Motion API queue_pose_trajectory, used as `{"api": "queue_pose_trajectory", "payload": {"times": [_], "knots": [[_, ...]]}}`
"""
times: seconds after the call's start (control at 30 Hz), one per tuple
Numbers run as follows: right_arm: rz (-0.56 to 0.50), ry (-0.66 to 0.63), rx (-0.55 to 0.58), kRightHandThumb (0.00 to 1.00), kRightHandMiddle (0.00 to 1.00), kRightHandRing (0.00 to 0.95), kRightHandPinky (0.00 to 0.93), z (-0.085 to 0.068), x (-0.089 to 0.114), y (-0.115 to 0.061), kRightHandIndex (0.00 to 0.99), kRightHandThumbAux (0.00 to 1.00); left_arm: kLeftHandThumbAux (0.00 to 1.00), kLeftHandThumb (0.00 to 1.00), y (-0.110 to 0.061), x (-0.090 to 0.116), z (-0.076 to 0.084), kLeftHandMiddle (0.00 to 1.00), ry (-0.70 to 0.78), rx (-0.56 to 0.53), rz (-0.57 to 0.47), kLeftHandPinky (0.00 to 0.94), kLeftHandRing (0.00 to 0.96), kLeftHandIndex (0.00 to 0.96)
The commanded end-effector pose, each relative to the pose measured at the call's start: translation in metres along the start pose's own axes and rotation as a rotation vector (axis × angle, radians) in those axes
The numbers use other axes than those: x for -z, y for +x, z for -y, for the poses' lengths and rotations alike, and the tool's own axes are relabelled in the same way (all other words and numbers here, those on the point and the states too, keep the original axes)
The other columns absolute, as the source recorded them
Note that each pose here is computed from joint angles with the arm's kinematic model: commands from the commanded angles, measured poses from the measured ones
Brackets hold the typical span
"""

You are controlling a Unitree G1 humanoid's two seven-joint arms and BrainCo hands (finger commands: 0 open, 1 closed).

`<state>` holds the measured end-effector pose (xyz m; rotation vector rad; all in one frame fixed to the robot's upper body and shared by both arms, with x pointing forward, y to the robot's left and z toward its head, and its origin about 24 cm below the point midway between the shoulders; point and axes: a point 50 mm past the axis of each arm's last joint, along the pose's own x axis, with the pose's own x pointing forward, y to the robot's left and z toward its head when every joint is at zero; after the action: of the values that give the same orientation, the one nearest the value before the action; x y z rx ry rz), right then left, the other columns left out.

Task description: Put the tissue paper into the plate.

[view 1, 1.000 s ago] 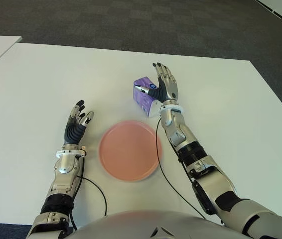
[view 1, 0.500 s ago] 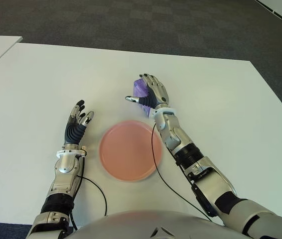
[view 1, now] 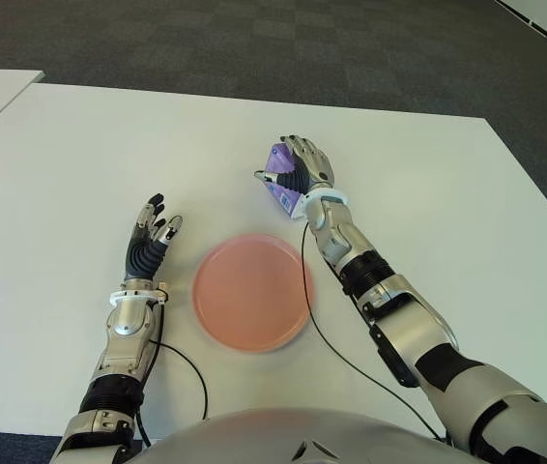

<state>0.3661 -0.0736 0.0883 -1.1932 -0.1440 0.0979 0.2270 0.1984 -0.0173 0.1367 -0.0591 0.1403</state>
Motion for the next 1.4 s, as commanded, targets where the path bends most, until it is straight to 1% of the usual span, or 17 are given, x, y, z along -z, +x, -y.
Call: {"api": "queue_pose_trajectory", "payload": {"times": [0.03, 0.1, 0.23, 0.37, 0.7, 0.97, 1.23, 1.4], "knots": [[-0.061, 0.032, -0.039, 0.138, 0.000, 0.000, 0.000, -0.006, 0.007, 0.003, 0.000, 0.307, 0.427, 0.000, -0.025, 0.026, 0.004, 0.000, 0.012, 0.004, -0.124, 0.000, 0.000, 0.000], [-0.073, 0.043, -0.039, 0.134, 0.000, 0.000, 0.000, -0.006, 0.009, 0.004, 0.000, 0.305, 0.424, 0.000, -0.025, 0.026, 0.004, 0.000, 0.011, 0.002, -0.120, 0.000, 0.000, 0.000], [-0.140, 0.106, -0.025, 0.127, 0.000, 0.000, 0.000, -0.004, 0.021, 0.009, 0.000, 0.307, 0.422, 0.000, -0.025, 0.023, 0.003, 0.000, 0.017, -0.014, -0.109, 0.000, 0.000, 0.000], [-0.178, 0.143, -0.005, 0.124, 0.000, 0.000, 0.000, -0.004, 0.027, 0.011, 0.000, 0.309, 0.425, 0.000, -0.027, 0.024, 0.001, 0.000, 0.023, -0.018, -0.114, 0.000, 0.000, 0.000], [-0.257, 0.254, 0.036, 0.117, 0.000, 0.000, 0.000, -0.005, 0.039, 0.010, 0.000, 0.313, 0.453, 0.000, -0.030, 0.028, -0.003, 0.000, 0.022, -0.024, -0.134, 0.000, 0.000, 0.000], [-0.283, 0.300, 0.051, 0.124, 0.000, 0.000, 0.000, -0.007, 0.045, 0.008, 0.000, 0.319, 0.459, 0.000, -0.029, 0.029, -0.005, 0.000, 0.027, -0.034, -0.138, 0.000, 0.000, 0.000], [-0.288, 0.315, 0.052, 0.132, 0.000, 0.000, 0.000, -0.010, 0.049, 0.006, 0.000, 0.320, 0.449, 0.000, -0.028, 0.028, -0.005, 0.000, 0.031, -0.035, -0.137, 0.000, 0.000, 0.000], [-0.288, 0.311, 0.032, 0.131, 0.000, 0.000, 0.000, -0.012, 0.051, 0.005, 0.000, 0.315, 0.440, 0.000, -0.027, 0.028, -0.005, 0.000, 0.031, -0.020, -0.135, 0.000, 0.000, 0.000]]}}
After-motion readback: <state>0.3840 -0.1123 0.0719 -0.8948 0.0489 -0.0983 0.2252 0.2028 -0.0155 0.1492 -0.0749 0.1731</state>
